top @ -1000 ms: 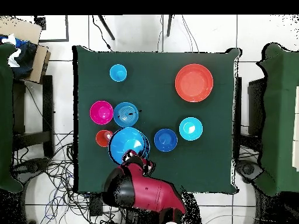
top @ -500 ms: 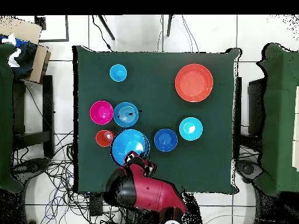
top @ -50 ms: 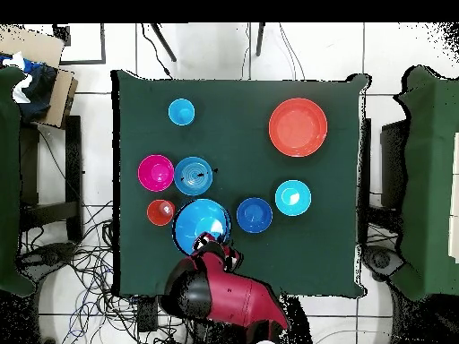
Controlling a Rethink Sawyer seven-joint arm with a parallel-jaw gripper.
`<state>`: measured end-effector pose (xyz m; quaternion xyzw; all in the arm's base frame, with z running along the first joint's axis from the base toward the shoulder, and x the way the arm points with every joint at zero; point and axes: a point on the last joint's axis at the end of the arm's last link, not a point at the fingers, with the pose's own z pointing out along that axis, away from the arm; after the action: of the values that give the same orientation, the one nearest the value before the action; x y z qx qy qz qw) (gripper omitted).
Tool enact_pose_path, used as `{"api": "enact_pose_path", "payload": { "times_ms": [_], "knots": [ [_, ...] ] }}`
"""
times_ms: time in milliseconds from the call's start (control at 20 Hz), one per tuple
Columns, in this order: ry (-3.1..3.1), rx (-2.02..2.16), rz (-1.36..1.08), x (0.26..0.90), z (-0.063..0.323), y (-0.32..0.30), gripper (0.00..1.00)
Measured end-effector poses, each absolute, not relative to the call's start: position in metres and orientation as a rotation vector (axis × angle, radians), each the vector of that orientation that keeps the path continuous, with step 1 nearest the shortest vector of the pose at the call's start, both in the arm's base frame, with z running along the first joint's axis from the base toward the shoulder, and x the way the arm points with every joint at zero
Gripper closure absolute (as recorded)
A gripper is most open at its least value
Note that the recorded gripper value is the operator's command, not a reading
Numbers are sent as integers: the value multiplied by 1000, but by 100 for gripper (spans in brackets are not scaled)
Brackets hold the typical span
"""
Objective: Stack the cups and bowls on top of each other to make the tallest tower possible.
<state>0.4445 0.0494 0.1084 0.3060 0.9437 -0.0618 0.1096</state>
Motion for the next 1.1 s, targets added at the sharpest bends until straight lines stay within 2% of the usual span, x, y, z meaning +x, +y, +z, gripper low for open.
{"api": "enact_pose_path", "payload": {
  "times_ms": [1100],
  "knots": [
    [2774, 893, -188, 443, 109, 51, 100]
  ]
}}
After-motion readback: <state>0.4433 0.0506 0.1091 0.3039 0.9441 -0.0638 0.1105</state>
